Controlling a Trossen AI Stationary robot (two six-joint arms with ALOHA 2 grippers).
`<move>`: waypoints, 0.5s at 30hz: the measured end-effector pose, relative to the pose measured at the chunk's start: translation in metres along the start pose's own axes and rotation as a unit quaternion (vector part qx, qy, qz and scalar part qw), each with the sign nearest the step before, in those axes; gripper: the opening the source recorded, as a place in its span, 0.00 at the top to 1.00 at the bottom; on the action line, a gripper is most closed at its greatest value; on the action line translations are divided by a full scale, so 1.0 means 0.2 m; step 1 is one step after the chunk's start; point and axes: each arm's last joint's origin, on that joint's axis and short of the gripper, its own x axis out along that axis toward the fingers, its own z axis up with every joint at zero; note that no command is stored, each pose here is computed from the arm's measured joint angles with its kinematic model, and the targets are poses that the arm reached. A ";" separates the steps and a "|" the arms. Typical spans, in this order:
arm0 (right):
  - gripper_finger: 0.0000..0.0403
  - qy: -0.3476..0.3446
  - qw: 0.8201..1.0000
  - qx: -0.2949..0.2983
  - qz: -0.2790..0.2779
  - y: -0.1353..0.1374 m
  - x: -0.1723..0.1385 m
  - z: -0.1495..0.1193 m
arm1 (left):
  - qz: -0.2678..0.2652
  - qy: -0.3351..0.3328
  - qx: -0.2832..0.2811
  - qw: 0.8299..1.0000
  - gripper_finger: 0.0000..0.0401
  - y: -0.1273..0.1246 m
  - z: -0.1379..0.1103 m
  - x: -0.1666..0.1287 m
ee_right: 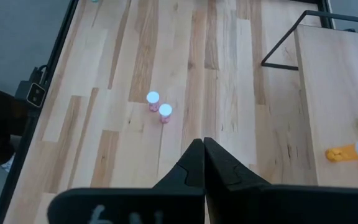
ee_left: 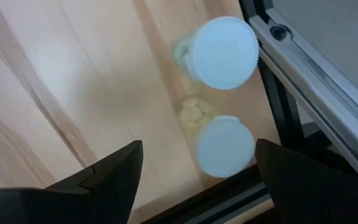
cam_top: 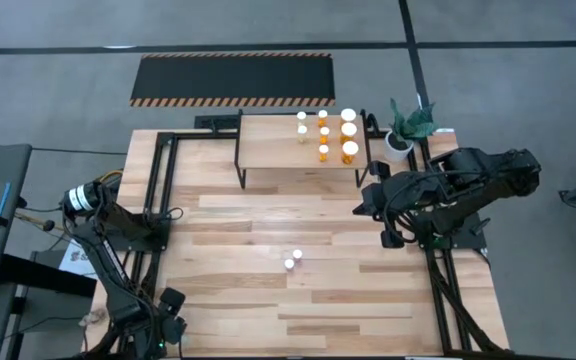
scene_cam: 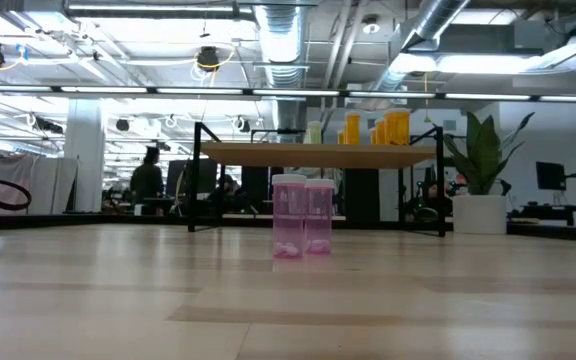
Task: Pick and place medicine bottles onto shelf by color
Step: Put the small yellow pill bottle on the shelf aligned with the other small yellow pill bottles
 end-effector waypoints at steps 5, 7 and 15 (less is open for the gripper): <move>0.97 0.000 1.000 0.000 0.000 0.00 0.00 0.00 | -0.003 -0.002 0.000 1.000 0.32 0.00 0.00 0.00; 0.97 0.000 1.000 0.000 0.000 0.00 0.00 0.00 | -0.003 -0.002 0.000 1.000 0.35 0.00 0.00 0.00; 0.97 -0.001 1.000 0.004 -0.003 -0.01 0.00 0.00 | -0.010 0.005 0.010 1.000 0.47 0.00 0.00 0.00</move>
